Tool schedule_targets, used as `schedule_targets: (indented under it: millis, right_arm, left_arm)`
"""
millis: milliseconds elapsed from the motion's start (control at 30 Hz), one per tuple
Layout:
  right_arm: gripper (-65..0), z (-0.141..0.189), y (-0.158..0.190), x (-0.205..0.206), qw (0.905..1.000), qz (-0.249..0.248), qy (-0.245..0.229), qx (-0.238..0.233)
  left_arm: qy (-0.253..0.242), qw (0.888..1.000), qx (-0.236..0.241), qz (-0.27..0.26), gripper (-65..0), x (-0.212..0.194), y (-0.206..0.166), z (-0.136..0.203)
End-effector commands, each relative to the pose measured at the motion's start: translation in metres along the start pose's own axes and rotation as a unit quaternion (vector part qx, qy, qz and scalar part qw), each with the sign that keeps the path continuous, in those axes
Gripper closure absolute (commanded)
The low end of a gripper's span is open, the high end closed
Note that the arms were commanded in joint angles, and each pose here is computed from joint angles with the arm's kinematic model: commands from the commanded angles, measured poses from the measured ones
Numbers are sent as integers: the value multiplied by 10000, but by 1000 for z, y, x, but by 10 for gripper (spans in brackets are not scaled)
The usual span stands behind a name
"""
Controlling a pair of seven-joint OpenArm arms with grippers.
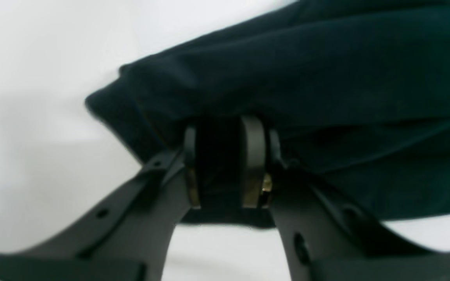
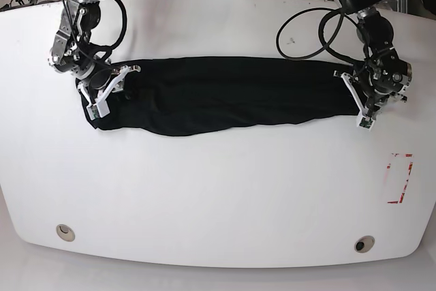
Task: Fold the T-shirt properly
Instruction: 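Release the left gripper and regrasp the strip end further along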
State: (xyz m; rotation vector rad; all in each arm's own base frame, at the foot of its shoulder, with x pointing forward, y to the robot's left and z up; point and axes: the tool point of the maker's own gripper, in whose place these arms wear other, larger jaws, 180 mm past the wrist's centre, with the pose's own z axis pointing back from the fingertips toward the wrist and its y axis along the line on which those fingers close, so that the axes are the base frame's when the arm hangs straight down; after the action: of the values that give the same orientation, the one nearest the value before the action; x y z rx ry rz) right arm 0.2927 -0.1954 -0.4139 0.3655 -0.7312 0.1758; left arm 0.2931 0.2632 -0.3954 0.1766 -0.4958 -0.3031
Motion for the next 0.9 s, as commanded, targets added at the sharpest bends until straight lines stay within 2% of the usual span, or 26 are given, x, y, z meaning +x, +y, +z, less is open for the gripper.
schedule_targets:
  millis: [0, 167, 300, 367, 467, 633, 800, 867]
  right_arm:
    - [-146, 3, -8, 0, 9999, 57, 61, -109]
    - [-146, 3, -8, -1, 9999, 50, 73, -115]
    - [-146, 3, -7, -7, 9999, 38, 122, -102]
    - [-146, 3, -7, -7, 9999, 43, 125, -97]
    - [-146, 3, -7, -8, 9999, 34, 138, -95]
    - [-146, 3, -6, -9, 9998, 31, 145, -95]
    - [-146, 3, -7, -9, 9998, 26, 150, -94]
    - [-146, 3, -6, -8, 9998, 37, 140, -96]
  left_arm:
    - [-273, 9994, 221, -46, -139, 21, 14, 14]
    - [-628, 9973, 376, 64, -254, 40, 27, 34]
    - [-817, 9939, 585, 459, -397, 45, 54, 53]
    - [-841, 9928, 592, 619, -426, 46, 65, 57]
    - [-835, 9917, 441, 877, -424, 41, 80, 56]
    - [-885, 9868, -99, 1350, -426, 26, 89, 41]
    - [-859, 9750, -892, 1844, -426, 8, 85, 19]
    - [-917, 9644, -1317, 2101, -426, 4, 80, 12]
